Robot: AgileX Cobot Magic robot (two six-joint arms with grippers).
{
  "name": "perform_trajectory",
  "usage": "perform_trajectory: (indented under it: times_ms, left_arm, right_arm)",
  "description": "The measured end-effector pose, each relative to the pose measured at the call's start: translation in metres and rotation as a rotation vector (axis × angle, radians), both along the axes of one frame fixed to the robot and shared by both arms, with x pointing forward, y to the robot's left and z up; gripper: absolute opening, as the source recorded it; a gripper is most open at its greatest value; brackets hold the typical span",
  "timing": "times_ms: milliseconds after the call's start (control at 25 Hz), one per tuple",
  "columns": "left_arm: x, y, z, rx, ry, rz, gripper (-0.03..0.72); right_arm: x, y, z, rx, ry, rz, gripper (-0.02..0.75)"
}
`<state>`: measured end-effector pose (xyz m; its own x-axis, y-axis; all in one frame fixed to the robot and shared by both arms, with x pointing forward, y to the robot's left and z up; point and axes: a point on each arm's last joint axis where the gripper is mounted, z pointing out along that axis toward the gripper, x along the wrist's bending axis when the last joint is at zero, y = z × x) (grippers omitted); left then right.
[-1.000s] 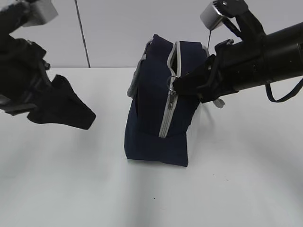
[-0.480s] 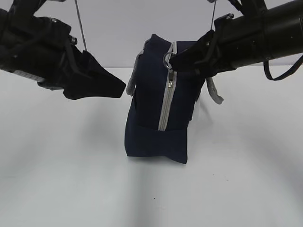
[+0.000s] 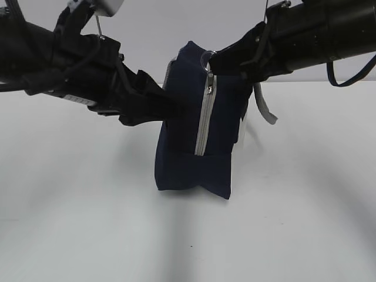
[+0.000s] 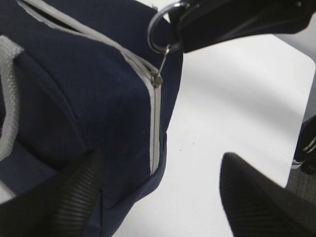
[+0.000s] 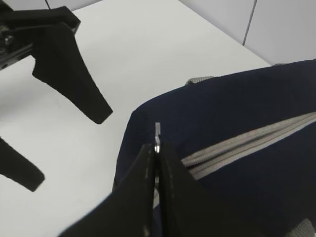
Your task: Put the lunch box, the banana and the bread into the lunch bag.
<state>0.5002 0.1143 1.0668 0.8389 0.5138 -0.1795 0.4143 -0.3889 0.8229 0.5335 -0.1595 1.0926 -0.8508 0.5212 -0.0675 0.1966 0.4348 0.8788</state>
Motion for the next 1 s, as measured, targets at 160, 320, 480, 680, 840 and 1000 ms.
perform_trajectory:
  times_ms: [160,320,480,680,840,1000]
  left_arm:
    - [0.006,-0.004,-0.004,-0.035,-0.008,0.013,0.509]
    - [0.015,-0.006,-0.014,-0.037,0.001,0.051,0.510]
    - [0.024,-0.006,-0.022,-0.037,0.004,0.111,0.511]
    - [0.028,-0.006,-0.020,-0.062,-0.017,0.154,0.511]
    - [0.031,-0.010,-0.027,-0.085,0.006,0.138,0.504]
    - [0.030,-0.014,-0.034,-0.099,0.050,0.106,0.368]
  right_arm:
    - [0.000,0.000,0.000,-0.003,-0.001,0.001,-0.016]
    - [0.000,0.000,0.000,-0.006,0.000,0.005,-0.016]
    - [-0.001,0.000,-0.001,-0.005,0.005,0.014,-0.016]
    - [-0.002,0.001,-0.001,-0.004,0.009,0.022,-0.016]
    - [-0.002,0.001,-0.001,-0.004,0.009,0.022,-0.016]
    - [-0.002,0.001,-0.001,-0.004,0.009,0.022,-0.016]
